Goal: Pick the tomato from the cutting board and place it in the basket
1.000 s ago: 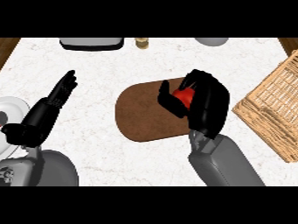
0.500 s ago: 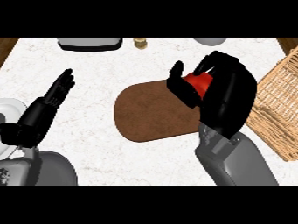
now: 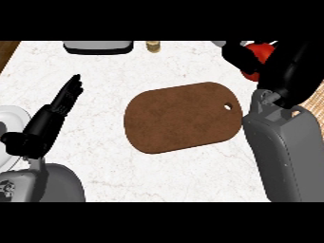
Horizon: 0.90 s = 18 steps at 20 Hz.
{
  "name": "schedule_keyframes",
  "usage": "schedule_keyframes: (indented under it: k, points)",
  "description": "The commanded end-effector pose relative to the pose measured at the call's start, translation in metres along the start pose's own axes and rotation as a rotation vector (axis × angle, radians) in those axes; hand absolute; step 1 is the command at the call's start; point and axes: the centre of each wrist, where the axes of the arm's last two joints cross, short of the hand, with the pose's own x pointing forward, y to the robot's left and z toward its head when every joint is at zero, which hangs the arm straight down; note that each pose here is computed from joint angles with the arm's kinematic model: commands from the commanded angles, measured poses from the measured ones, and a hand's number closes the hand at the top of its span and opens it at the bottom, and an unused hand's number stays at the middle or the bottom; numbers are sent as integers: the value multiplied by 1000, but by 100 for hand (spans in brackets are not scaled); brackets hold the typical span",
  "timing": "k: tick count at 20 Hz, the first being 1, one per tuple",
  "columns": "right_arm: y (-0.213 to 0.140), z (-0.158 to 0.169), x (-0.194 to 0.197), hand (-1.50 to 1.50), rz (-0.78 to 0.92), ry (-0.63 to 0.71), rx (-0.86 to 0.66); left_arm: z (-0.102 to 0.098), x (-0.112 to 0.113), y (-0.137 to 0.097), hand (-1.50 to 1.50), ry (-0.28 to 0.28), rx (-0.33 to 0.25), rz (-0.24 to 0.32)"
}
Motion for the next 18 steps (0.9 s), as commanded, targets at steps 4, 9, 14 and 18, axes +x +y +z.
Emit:
schedule_keyframes:
  k: [4, 9, 14, 18]
  points:
    - [-4, -66, -13, 150, -10, 153, -150, 6, 10, -9, 0, -22, -12, 5]
    - [-36, -115, -35, 150, -13, 187, -250, 4, -3, 9, 0, -1, -15, 2]
    - [-44, -120, -61, 150, 25, 232, -223, 8, 16, 4, 0, -1, -5, 10]
    - [-43, -149, -99, 150, 34, 253, -202, -9, 3, 12, 0, -8, 0, -1]
